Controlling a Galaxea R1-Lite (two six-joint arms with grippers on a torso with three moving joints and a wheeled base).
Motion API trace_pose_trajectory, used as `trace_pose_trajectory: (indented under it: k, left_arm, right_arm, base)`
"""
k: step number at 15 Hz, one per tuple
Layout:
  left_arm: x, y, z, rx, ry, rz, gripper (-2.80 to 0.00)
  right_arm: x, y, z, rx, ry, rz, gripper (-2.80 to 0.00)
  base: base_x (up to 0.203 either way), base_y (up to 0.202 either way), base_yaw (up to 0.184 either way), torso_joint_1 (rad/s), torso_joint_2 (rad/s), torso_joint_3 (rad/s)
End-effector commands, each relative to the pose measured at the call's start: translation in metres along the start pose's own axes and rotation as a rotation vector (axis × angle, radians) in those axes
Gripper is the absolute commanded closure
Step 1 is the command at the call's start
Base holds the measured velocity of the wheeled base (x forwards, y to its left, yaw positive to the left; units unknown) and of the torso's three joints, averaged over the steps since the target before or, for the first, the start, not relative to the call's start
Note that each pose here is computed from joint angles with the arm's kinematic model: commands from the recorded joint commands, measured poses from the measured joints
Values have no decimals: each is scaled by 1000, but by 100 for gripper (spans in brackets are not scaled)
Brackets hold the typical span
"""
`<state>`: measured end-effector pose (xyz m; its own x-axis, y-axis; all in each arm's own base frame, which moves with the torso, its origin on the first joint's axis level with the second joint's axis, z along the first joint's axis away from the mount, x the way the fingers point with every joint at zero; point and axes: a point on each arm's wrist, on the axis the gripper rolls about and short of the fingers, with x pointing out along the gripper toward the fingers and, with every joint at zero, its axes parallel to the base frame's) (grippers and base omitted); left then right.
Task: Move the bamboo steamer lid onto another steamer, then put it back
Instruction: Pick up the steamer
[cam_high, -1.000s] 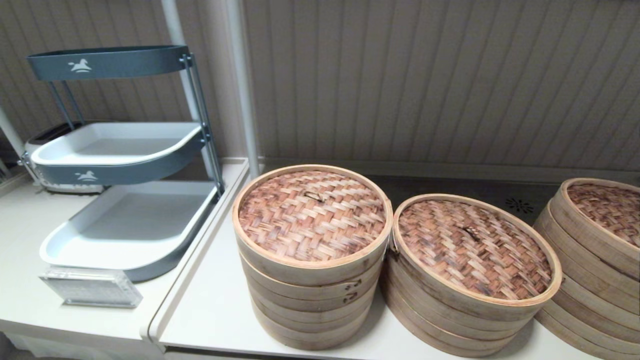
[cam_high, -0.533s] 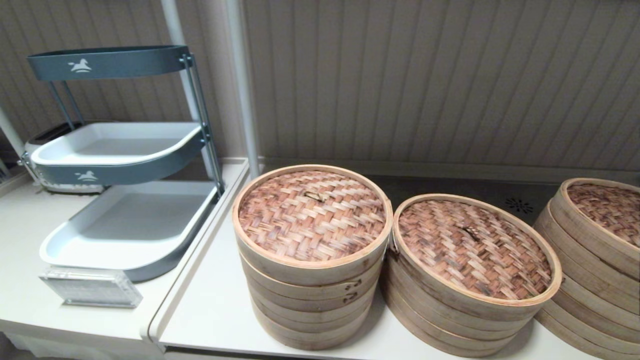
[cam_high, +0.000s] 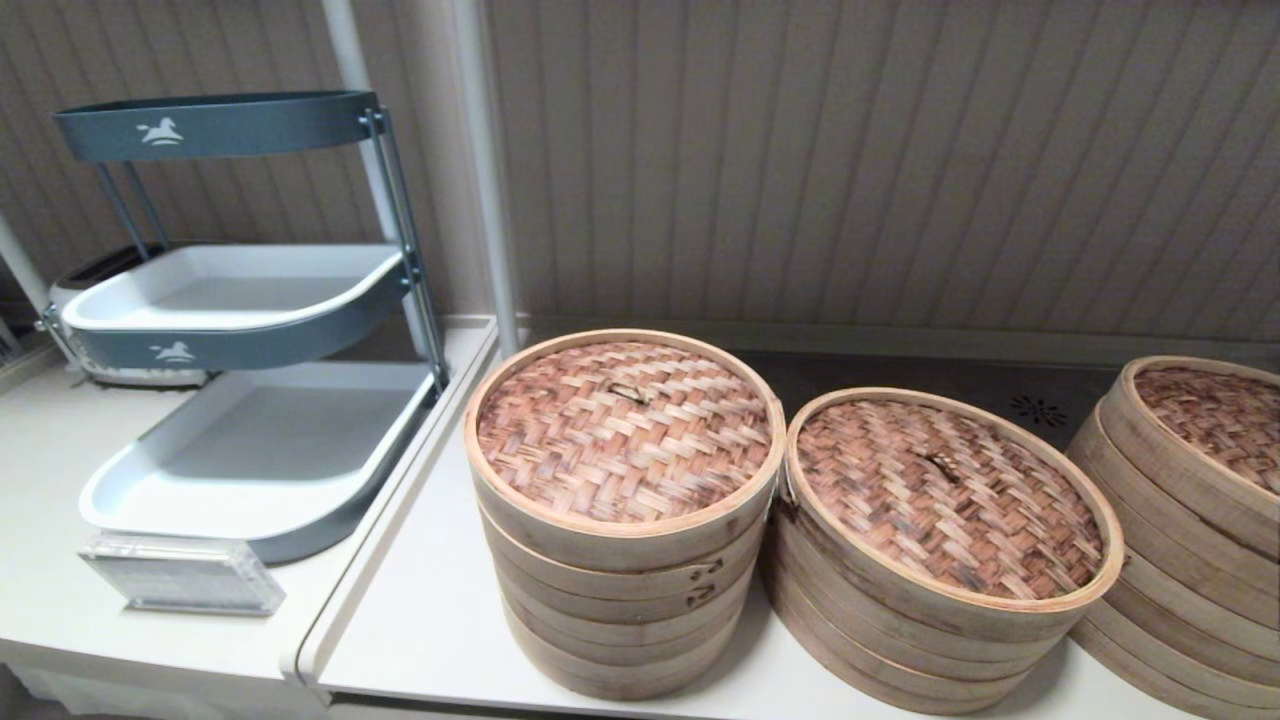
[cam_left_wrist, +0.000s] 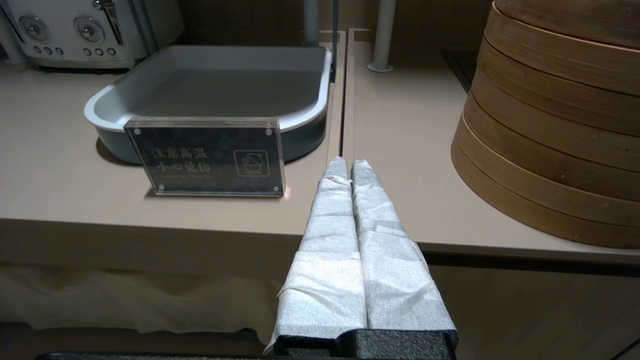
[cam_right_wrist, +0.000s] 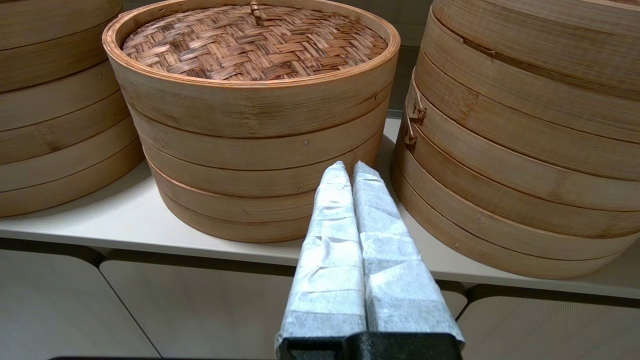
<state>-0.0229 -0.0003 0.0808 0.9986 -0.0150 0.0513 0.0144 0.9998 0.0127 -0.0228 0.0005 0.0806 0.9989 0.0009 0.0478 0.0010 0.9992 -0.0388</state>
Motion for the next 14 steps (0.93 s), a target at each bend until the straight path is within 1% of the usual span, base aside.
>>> trace_pose_trajectory:
  k: [1,2,4,6,8,10,12,14]
  left_arm:
    - [2,0,-8,0,27,-1,0]
    - [2,0,-8,0,27,-1,0]
    - [2,0,-8,0,27,-1,0]
    - [2,0,-8,0,27,-1,0]
    - [2,0,-8,0,27,-1,0]
    - [2,0,-8,0,27,-1,0]
    - [2,0,-8,0,27,-1,0]
    - [2,0,-8,0,27,-1,0]
  right_arm:
    - [1,0,-6,-2,19,0,0]
    - [0,0,-2,-1,7,2,0]
    - [-6,-1,20,1,-59,7,0]
    - [-17,-1,40,1,-61,20,0]
    - [-28,-1,59,0,-84,45,0]
    - [-29,-1,69,1,-66,52,0]
    - [-19,-2,92,5,-14,54,0]
    - [-8,-4,118,20,12,65,0]
  base:
    - [0,0,0,0,0,0]
    - [0,0,0,0,0,0]
    - [0,0,0,0,0,0]
    - [0,0,0,0,0,0]
    - [0,0,0,0,0,0]
    - [0,0,0,0,0,0]
    - [0,0,0,0,0,0]
    - [0,0,0,0,0,0]
